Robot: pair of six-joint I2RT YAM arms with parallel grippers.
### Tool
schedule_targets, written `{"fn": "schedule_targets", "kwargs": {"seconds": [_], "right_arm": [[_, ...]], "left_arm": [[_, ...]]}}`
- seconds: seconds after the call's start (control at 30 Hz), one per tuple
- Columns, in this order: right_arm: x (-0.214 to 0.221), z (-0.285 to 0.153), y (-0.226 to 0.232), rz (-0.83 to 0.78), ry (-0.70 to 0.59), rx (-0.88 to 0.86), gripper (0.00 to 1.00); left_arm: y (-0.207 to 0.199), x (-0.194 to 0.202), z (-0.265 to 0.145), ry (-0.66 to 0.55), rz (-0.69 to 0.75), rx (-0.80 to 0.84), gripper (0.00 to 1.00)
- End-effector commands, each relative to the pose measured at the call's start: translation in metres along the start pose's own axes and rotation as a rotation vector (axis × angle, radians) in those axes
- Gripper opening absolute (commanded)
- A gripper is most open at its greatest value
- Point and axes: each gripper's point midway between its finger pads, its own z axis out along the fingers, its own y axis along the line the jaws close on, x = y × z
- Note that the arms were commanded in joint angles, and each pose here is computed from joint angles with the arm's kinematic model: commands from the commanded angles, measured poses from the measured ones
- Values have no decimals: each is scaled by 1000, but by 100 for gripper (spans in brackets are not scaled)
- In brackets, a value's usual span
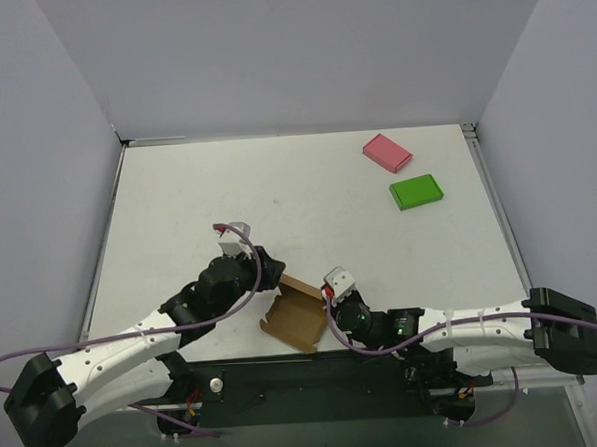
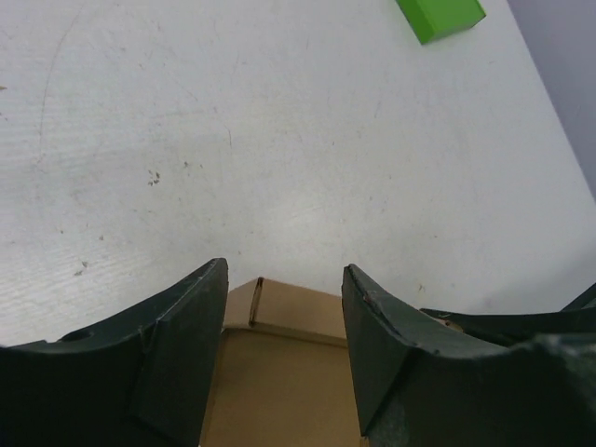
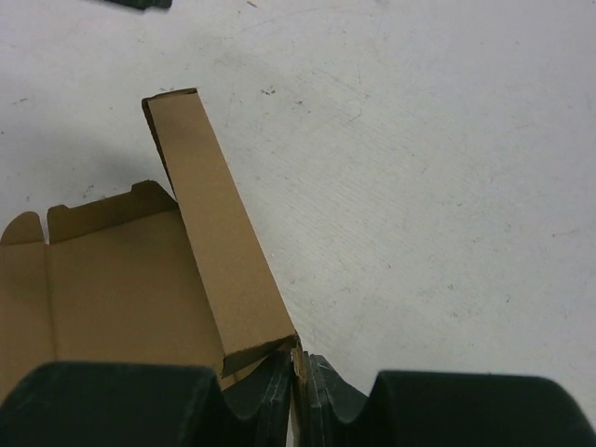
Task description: Fold the paper box
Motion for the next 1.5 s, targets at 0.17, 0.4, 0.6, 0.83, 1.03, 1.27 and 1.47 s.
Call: {"fn": "schedule_targets", "kwargs": {"seconds": [0.17,0.4,0.6,0.83,1.03,1.27,1.47], "right_arm": [[-39,22,18,-134,-67,-43,12],[-44,37,11,-119,-52,-116,14],[-46,44,4,-125,-48,-127,14],[-49,47,-2,-93,-63,-151,14],[-46,47,-6,-85,-66,-146,14],[-43,49,-12,-75,-60,-139,14],[-42,50,-13,-74,-57,-137,14]], "left_arm": [[2,-35,12,102,-49,157,64],[21,-30,21,189,-4,150,65],[15,-24,26,236,-45,204,65],[12,-42,23,311,43,174,65],[23,-12,28,355,42,199,64],[28,5,24,409,35,201,64],[31,14,30,442,9,190,63]]}}
